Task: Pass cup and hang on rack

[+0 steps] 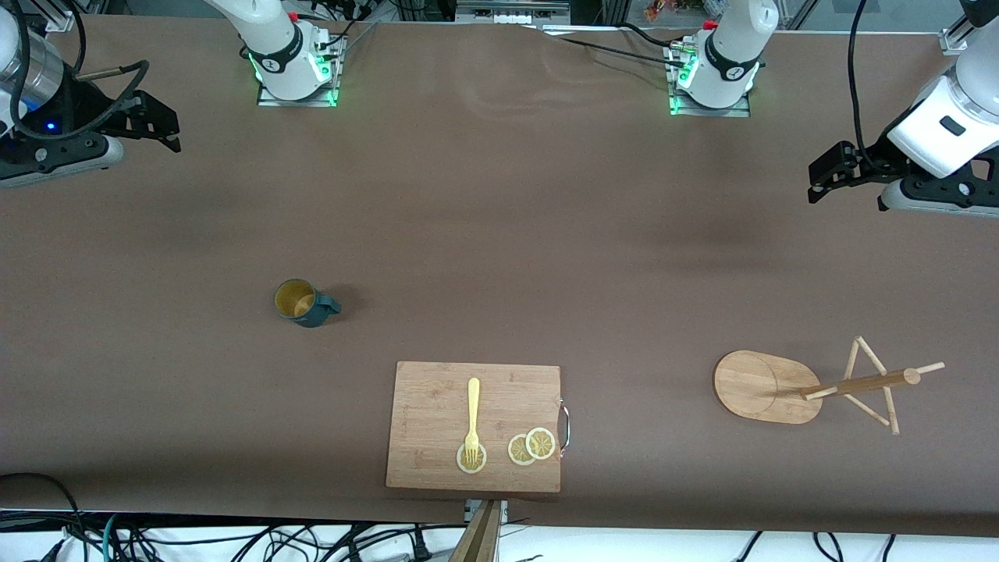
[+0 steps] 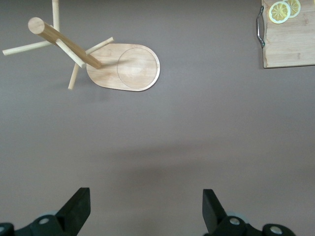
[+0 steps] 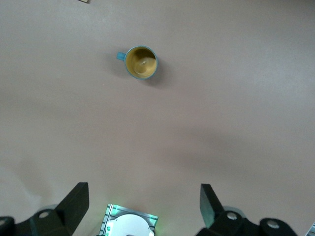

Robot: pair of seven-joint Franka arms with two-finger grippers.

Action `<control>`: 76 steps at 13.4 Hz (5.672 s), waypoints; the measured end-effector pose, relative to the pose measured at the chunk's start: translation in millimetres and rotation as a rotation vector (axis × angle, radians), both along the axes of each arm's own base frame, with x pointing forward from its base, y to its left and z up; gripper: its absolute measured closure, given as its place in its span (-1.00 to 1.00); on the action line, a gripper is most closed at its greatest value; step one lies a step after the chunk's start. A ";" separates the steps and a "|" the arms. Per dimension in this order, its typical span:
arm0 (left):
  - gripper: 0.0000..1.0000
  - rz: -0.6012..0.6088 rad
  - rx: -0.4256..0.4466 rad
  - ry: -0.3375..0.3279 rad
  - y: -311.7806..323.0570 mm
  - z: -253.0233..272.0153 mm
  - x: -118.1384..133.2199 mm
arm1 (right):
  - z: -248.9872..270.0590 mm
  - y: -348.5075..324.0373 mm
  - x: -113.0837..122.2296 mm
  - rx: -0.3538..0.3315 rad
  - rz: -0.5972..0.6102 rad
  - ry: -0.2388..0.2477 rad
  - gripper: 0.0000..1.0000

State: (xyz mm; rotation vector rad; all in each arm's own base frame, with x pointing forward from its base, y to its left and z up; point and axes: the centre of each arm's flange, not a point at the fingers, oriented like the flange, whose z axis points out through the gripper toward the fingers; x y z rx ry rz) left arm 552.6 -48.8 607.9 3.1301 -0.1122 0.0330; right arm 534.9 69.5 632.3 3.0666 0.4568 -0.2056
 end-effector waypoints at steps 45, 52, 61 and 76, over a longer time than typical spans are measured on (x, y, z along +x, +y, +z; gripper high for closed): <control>-1.00 -0.053 0.105 0.032 -17.4 2.5 -6.9 | -375.3 37.5 72.1 0.094 -0.153 -0.156 0.92; -1.00 -0.054 0.105 0.037 -17.3 2.1 -7.4 | -315.4 230.9 46.1 0.088 -0.307 -0.095 0.92; -1.00 -0.049 0.106 0.055 -14.1 -3.6 -5.7 | -351.5 504.4 -66.3 0.103 -0.437 -0.049 0.92; -1.00 -0.050 0.062 0.109 -19.5 -17.0 -8.5 | -389.6 577.5 -140.3 0.115 -0.447 -0.057 0.28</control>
